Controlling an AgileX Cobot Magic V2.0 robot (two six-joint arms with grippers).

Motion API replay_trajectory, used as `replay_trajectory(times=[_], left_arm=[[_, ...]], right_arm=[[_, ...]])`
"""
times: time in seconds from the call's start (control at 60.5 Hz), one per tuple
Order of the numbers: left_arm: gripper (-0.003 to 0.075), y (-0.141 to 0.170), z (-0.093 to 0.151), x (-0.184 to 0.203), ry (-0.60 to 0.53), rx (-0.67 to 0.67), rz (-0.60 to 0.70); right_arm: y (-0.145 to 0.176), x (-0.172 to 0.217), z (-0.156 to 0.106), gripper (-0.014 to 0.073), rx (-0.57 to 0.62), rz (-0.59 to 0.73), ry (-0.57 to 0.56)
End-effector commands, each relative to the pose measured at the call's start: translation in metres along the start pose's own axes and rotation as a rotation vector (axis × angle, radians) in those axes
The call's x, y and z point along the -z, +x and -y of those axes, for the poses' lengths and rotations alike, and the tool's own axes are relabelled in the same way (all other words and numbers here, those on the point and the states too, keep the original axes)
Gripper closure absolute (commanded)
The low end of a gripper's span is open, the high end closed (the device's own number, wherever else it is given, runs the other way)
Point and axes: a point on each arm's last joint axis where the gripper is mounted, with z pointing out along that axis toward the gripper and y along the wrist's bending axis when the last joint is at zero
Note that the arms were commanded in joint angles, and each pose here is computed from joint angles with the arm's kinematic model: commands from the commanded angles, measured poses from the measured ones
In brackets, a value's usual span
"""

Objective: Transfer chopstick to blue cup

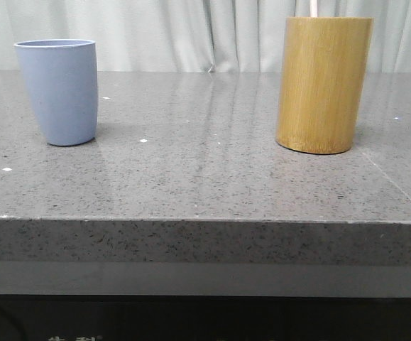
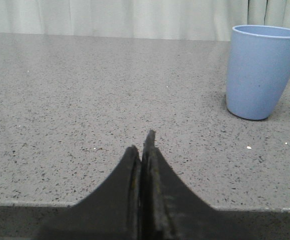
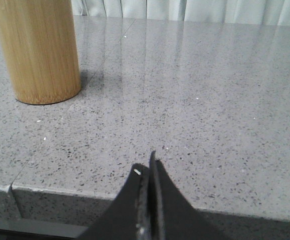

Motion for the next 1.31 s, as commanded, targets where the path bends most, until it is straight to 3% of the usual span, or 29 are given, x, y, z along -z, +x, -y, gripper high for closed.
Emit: replay_trajectory(times=[0.0, 1.107, 1.289], left_arm=[[0.0739, -0.007, 0.000, 0.002, -0.001, 0.017, 0.101], [0.0739, -0.008, 0.000, 0.002, -0.002, 0.017, 0.115], [0.0739, -0.015, 0.000, 0.003, 0.002, 0.060, 0.195]], right_arm=[[-0.010, 0.002, 0.001, 0.0696, 0.001, 0.110, 0.010], [-0.010, 0.002, 0.001, 0.0696, 0.001, 0.110, 0.010], [-0.023, 0.005, 0.001, 0.0696, -0.043, 0.229, 0.014]])
